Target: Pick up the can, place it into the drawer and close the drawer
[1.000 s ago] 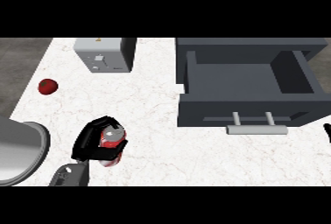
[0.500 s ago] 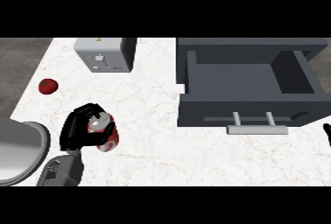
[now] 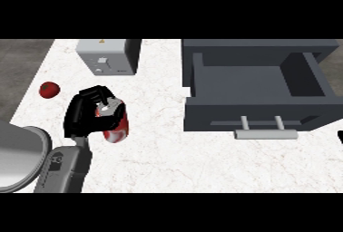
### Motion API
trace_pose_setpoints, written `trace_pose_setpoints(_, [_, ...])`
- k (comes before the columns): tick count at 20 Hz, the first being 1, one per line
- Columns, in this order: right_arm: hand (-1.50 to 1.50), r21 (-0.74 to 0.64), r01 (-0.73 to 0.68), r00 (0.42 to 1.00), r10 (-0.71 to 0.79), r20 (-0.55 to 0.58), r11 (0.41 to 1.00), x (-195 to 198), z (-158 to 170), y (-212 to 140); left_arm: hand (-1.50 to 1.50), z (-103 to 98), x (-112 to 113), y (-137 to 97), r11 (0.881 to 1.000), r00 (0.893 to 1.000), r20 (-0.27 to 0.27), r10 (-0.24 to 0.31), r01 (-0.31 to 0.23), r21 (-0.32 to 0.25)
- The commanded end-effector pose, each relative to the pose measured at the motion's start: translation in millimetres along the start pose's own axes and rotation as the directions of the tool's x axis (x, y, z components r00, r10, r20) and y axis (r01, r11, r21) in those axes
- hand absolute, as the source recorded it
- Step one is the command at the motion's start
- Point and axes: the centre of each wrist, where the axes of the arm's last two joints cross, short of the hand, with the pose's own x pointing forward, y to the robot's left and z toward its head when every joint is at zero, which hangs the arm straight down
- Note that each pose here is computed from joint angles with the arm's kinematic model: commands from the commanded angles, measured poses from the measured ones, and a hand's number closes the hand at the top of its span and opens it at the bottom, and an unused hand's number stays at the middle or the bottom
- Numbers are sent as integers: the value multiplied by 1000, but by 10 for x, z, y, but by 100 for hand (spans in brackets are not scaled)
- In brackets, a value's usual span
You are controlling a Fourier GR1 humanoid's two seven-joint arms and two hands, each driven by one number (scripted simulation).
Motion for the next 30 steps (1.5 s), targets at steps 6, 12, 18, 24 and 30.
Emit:
trace_pose_setpoints(6, [-150, -16, 0, 1000, 0, 23, 1000, 27, 43, 86, 150, -289, 762, -667, 998, 998, 55, -1, 5, -69])
trace_pose_setpoints(12, [-150, -20, 1, 1000, -1, 8, 1000, 91, -4, -140, 150, -397, 1304, -1184, 992, 998, 63, -24, 32, -124])
trace_pose_setpoints(18, [-150, 4, 0, 1000, 0, -8, 1000, -10, 44, -108, 150, -645, 1585, -1602, 987, 992, 111, -61, 76, -141])
trace_pose_setpoints(24, [-150, -7, -5, 1000, 5, 0, 1000, 5, -2, -144, 150, -837, 1877, -2089, 987, 990, 121, -71, 87, -133])
trace_pose_setpoints(30, [-150, 4, -13, 1000, 13, 17, 1000, 50, -204, -165, 150, -1053, 1925, -2281, 987, 991, 99, -94, 106, -121])
